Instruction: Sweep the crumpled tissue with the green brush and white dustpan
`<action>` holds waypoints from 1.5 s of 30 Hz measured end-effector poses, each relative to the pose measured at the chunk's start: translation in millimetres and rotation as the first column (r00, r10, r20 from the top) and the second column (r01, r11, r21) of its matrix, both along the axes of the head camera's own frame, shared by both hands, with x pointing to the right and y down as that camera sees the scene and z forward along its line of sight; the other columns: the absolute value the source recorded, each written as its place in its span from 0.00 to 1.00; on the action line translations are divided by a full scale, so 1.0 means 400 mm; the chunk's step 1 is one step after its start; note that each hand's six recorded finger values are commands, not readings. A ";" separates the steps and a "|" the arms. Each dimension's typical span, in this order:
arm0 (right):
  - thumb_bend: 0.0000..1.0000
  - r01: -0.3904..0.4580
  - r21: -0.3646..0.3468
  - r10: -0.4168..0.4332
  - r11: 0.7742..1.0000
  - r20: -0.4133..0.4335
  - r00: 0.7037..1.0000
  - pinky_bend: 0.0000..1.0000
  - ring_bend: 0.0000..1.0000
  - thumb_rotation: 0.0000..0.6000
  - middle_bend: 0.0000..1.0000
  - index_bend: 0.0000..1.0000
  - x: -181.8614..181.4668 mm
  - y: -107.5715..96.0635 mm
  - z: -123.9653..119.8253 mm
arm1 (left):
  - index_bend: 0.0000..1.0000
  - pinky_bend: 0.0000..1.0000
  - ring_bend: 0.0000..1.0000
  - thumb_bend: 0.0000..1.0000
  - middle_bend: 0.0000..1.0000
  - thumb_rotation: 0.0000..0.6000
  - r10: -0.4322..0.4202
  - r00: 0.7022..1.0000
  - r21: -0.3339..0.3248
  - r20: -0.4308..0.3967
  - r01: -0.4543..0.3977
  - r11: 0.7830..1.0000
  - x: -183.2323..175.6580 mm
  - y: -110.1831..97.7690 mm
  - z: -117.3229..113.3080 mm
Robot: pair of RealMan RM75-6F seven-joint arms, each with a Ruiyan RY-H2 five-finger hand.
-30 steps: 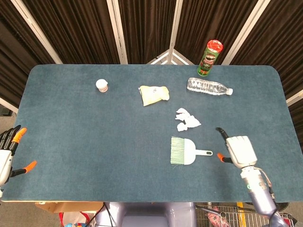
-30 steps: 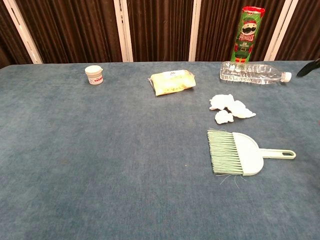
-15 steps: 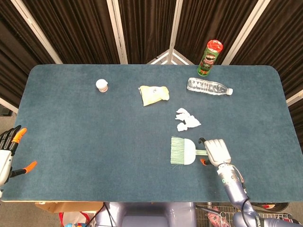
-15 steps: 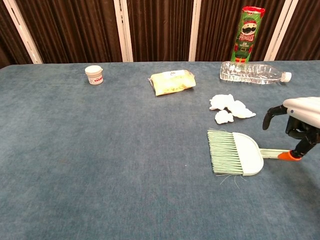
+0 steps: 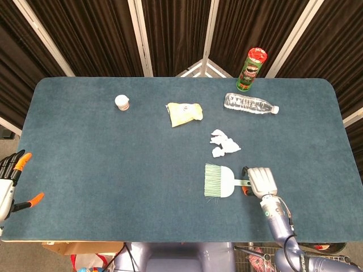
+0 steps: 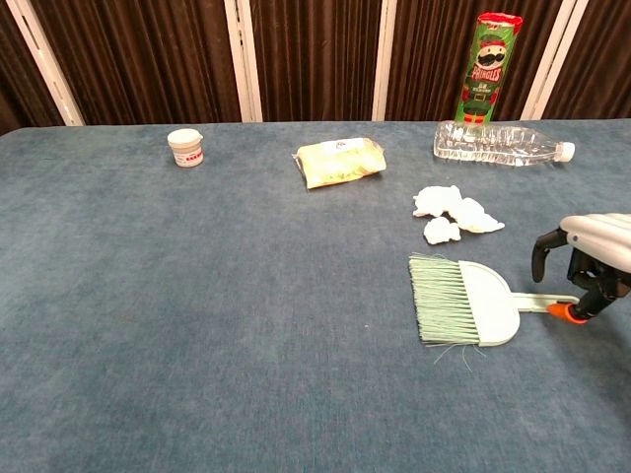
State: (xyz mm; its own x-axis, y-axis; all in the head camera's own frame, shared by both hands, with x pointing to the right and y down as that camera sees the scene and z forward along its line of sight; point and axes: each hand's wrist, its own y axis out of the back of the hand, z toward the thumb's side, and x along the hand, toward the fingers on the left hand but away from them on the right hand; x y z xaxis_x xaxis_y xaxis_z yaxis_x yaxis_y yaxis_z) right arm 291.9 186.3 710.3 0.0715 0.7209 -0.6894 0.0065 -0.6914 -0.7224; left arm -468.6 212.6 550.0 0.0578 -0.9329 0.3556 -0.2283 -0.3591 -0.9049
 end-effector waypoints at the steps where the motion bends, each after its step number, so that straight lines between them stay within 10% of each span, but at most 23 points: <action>1: 0.32 -0.003 -0.003 0.003 1.000 -0.001 1.000 0.86 1.00 1.00 0.96 0.45 0.002 0.002 0.003 | 0.00 0.02 0.00 0.00 0.00 1.00 0.000 1.000 0.000 0.000 0.000 1.000 0.000 0.000 0.000; 29: 0.48 -0.043 -0.034 0.043 0.998 -0.022 0.999 0.86 1.00 1.00 0.96 0.71 0.034 0.036 0.037 | 0.00 0.02 0.00 0.00 0.00 1.00 -0.006 1.000 0.000 -0.002 0.006 1.000 -0.001 -0.004 0.001; 45: 0.52 0.054 0.113 -0.055 0.992 0.005 0.998 0.86 1.00 1.00 0.96 0.76 -0.029 -0.102 -0.091 | 0.00 0.02 0.00 0.00 0.00 1.00 0.002 1.000 -0.004 -0.004 -0.002 1.000 0.001 -0.005 0.001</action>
State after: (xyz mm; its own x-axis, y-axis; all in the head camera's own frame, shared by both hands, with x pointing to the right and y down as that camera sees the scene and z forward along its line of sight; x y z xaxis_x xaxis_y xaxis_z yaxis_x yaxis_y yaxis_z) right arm 280.5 145.5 674.0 0.1184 0.7891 -0.6028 -0.0229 -0.6047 -0.7961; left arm -468.3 210.6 550.4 0.0608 -0.9314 0.3589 -0.2313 -0.3629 -0.9027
